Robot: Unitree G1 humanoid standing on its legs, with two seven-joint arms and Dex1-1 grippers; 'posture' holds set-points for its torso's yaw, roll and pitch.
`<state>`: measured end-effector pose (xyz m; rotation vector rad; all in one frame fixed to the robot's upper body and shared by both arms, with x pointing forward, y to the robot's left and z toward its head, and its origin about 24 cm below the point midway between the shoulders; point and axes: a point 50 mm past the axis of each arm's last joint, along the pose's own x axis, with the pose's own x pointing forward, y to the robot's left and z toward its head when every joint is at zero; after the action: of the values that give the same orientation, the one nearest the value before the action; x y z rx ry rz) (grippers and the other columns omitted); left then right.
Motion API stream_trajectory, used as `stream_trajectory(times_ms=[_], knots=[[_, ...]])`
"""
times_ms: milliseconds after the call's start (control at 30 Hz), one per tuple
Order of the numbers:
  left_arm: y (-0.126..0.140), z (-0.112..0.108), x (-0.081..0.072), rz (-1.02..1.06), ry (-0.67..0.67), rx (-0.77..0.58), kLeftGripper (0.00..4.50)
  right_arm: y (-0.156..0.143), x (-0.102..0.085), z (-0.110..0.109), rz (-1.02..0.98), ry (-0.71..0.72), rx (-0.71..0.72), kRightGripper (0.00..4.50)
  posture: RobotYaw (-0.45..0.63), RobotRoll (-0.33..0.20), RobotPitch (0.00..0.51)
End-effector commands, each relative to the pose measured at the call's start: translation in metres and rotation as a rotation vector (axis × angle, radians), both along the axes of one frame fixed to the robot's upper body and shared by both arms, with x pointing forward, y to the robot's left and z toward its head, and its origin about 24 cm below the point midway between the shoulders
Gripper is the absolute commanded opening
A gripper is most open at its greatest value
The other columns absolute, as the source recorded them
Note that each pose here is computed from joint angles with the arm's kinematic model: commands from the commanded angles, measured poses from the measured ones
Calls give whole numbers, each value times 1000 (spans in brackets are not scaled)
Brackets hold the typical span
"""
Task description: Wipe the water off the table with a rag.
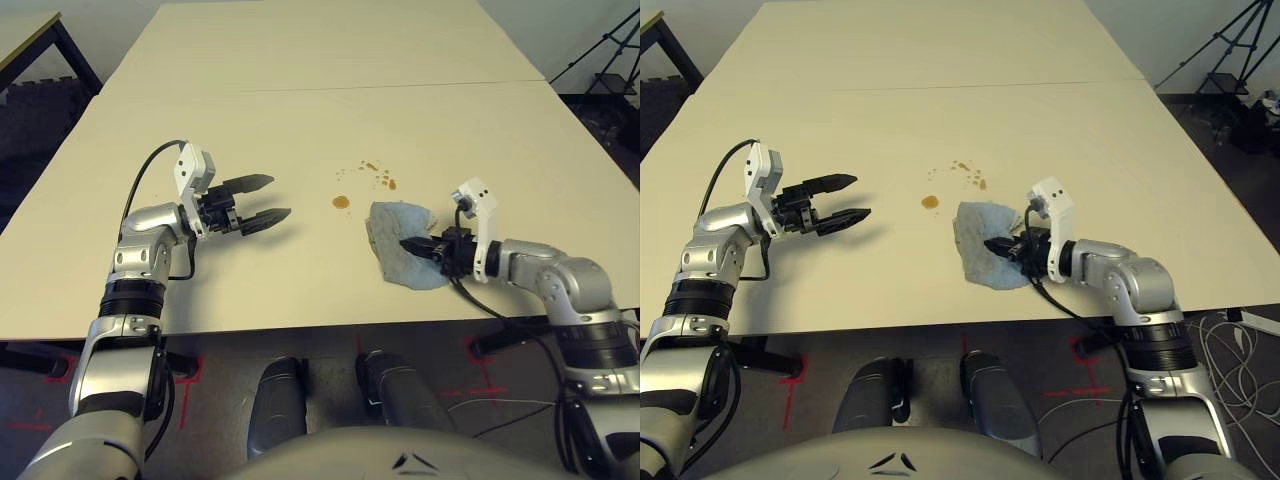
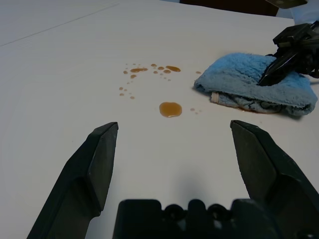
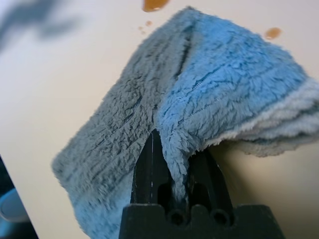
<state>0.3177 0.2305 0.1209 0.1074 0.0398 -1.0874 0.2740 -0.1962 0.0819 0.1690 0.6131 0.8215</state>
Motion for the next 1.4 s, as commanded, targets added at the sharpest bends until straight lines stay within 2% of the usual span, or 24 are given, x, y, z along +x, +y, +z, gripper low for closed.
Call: stream_trajectory(times_ms=[33, 133, 300, 500, 667, 800, 1000, 1167, 1267, 1400], knots=[[-2, -1, 0, -9, 1, 13, 4500, -52, 1, 1, -141, 27, -94, 60, -213, 0, 109], [-2, -1, 0, -8, 2, 13, 4500, -81, 4, 12, -205, 2, -140, 59, -214, 0, 109], [-2, -2, -1, -7, 3, 13, 4500, -103, 8, 27, -264, -33, -147, 58, -216, 0, 111], [-1, -2, 0, -6, 6, 15, 4500, -88, 23, 58, -272, -126, 89, 57, -220, 0, 112], [-2, -2, 0, -6, 6, 15, 4500, -69, 46, 73, -309, -207, 187, 56, -224, 0, 112], [-1, -2, 1, -6, 5, 15, 4500, -57, 62, 63, -333, -219, 161, 55, -221, 0, 112], [4, -1, -1, 4, 1, 37, 4500, -40, 80, 37, -342, -176, 82, 54, -194, 0, 108], [5, 0, -2, 9, -5, 35, 4500, -31, 88, 12, -327, -133, -14, 54, -184, 0, 104], [5, 0, -2, 11, -6, 34, 4500, -26, 91, 4, -313, -115, -34, 54, -177, 0, 99], [5, 0, -2, 13, -8, 32, 4500, 0, 96, -3, -237, -89, -25, 54, -173, 0, 93]])
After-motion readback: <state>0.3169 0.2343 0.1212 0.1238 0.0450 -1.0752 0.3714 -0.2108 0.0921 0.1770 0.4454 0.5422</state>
